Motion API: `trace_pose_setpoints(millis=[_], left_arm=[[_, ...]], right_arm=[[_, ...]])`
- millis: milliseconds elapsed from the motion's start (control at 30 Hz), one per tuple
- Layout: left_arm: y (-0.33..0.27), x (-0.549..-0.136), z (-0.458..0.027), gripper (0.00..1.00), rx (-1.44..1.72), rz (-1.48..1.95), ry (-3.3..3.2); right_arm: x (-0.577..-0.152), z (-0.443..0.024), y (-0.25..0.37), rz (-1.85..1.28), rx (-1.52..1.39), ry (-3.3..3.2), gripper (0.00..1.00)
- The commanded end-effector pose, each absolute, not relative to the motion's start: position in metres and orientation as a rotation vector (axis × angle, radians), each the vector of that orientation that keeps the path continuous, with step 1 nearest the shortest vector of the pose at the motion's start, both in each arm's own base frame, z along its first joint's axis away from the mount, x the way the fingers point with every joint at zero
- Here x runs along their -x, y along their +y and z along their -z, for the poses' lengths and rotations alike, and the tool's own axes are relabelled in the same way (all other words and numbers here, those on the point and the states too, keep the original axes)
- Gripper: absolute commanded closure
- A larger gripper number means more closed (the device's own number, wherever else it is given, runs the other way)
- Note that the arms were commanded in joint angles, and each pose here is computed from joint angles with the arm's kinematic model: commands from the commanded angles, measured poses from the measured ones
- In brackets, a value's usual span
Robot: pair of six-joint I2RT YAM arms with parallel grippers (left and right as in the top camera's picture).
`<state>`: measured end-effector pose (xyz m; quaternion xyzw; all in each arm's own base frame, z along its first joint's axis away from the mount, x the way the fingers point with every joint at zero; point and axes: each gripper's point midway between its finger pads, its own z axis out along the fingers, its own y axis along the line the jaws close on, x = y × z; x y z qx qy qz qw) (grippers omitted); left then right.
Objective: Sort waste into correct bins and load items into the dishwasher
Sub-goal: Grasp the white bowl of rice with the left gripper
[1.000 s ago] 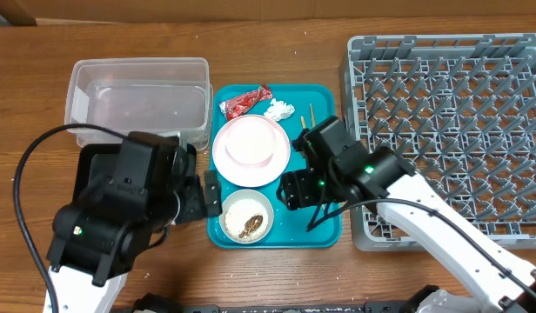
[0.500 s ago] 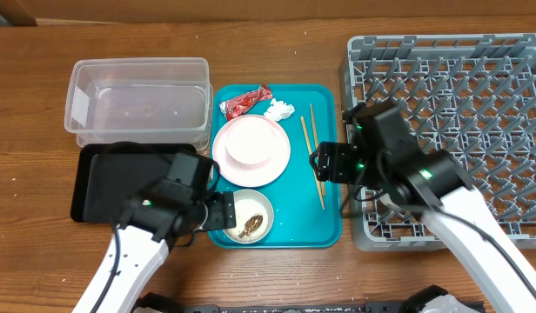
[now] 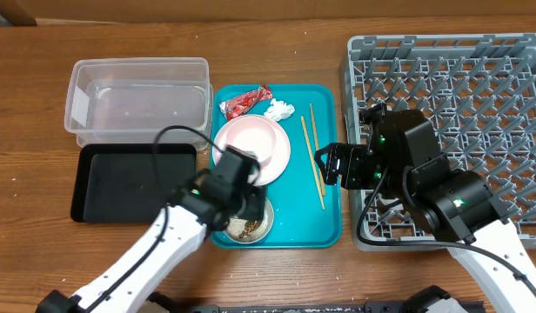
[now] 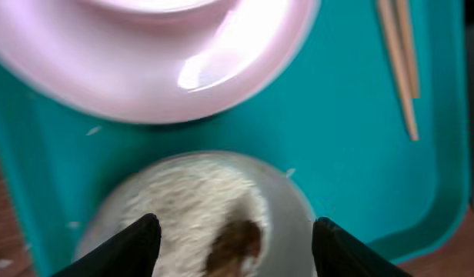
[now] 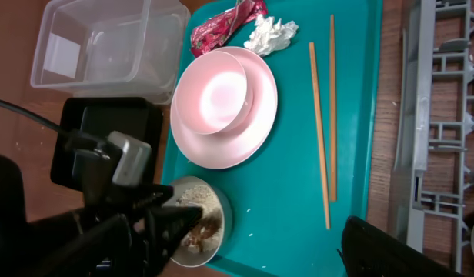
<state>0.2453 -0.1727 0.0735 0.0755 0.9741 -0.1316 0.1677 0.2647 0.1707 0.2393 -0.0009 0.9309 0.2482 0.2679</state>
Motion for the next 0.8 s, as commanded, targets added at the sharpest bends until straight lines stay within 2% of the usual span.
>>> trace_pose_setpoints(millis=[0, 200, 267, 500, 533, 667, 700, 767], left_arm=[[-0.191, -0.239, -0.07, 0.37, -0.324, 0.348, 2.743], [-0.205, -0.229, -0.054, 0.45, -0.41, 0.276, 2.759], [-0.212, -0.229, -0.048, 0.52, -0.457, 0.279, 2.753], [-0.219, -0.233, -0.035, 0.52, -0.592, 0.161, 2.772], [-0.218, -0.234, -0.033, 0.55, -0.592, 0.137, 2.777], [-0.218, -0.236, -0.024, 0.9, -0.62, 0.108, 2.789], [-0.218, -0.236, -0.023, 0.96, -0.621, 0.106, 2.791], [-0.218, -0.236, -0.023, 0.96, -0.62, 0.106, 2.791]], right_arm=[[-0.269, -0.25, 0.169, -0.663, 0.005, 2.479, 0.1], [-0.269, -0.25, 0.17, -0.662, 0.005, 2.48, 0.1], [-0.269, -0.249, 0.17, -0.662, 0.005, 2.48, 0.1], [-0.27, -0.248, 0.17, -0.661, 0.005, 2.484, 0.1], [-0.27, -0.248, 0.17, -0.66, 0.005, 2.485, 0.1], [-0.27, -0.248, 0.17, -0.661, 0.004, 2.484, 0.09], [-0.27, -0.248, 0.17, -0.661, 0.004, 2.485, 0.09], [-0.27, -0.248, 0.17, -0.66, 0.004, 2.487, 0.09]])
